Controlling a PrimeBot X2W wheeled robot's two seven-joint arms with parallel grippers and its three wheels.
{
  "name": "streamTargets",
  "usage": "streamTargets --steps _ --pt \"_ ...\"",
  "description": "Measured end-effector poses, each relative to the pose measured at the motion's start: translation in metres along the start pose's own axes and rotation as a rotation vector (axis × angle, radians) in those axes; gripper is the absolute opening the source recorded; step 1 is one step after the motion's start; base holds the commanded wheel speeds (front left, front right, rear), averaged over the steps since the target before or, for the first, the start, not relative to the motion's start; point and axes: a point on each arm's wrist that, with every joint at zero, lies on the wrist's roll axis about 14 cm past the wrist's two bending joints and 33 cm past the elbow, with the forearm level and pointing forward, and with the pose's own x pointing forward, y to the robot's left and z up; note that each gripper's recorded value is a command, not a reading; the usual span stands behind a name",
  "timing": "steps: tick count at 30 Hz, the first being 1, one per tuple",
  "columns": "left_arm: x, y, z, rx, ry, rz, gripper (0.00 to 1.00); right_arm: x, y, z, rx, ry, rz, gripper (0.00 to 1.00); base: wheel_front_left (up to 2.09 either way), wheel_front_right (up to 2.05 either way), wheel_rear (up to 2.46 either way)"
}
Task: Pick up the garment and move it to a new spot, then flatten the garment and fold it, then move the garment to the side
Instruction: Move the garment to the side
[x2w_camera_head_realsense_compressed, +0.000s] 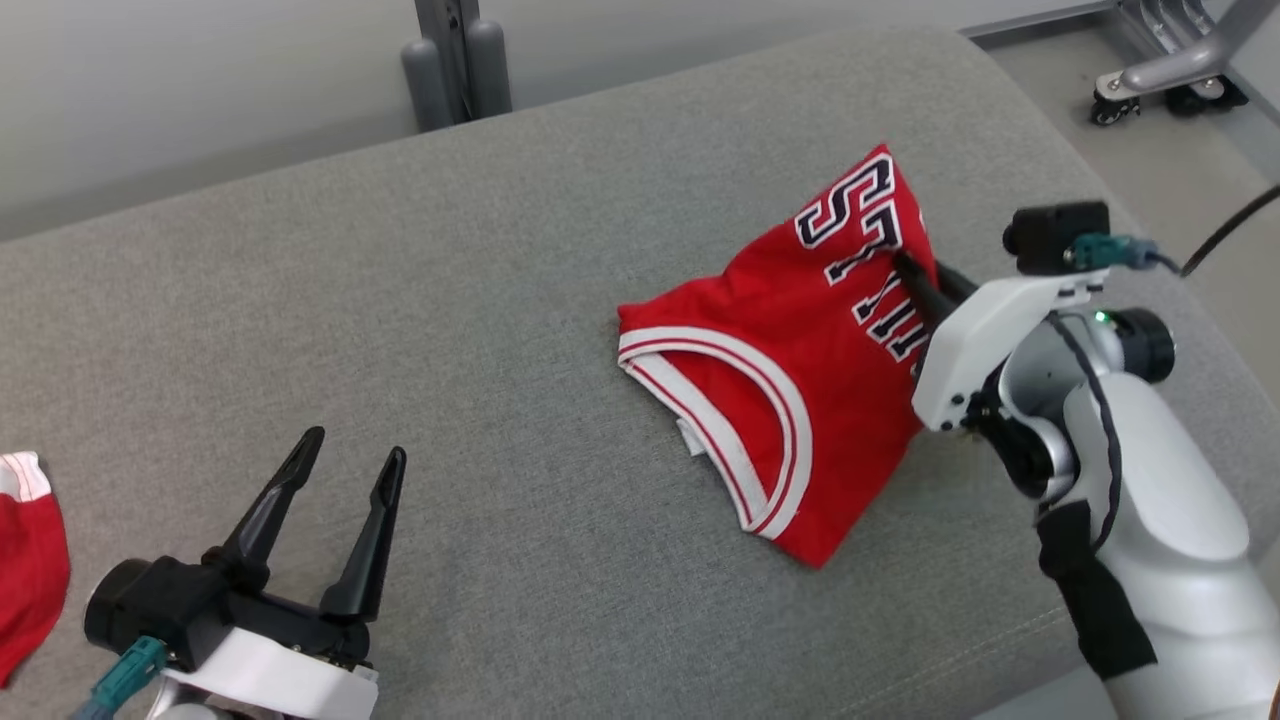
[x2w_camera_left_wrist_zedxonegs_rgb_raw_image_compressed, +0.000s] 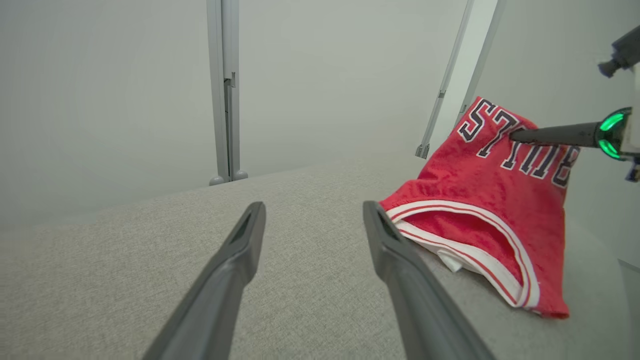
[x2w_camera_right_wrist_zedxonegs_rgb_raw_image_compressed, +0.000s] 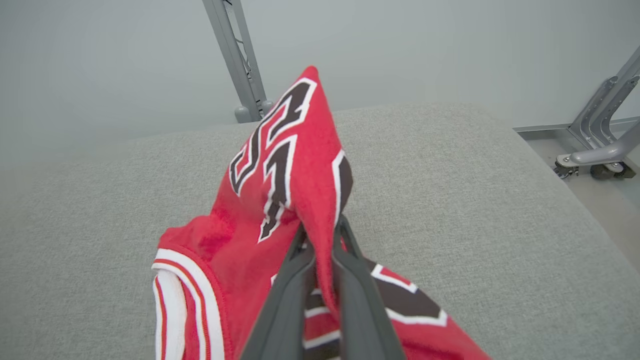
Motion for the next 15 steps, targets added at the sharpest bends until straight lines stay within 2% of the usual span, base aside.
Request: streamTargets --steps 6,15 --pt "0.004 0.023 -0.015 -0.001 0.033 0.001 1.00 0.040 -0.023 0.018 -0.050 0.008 -0.066 0.00 0.00 0.00 0.00" --pt "-0.003 0.056 -0.034 -0.011 0.081 0.051 1.00 0.066 -0.073 0.003 -0.085 0.106 -0.220 0.00 0.00 0.00 0.00"
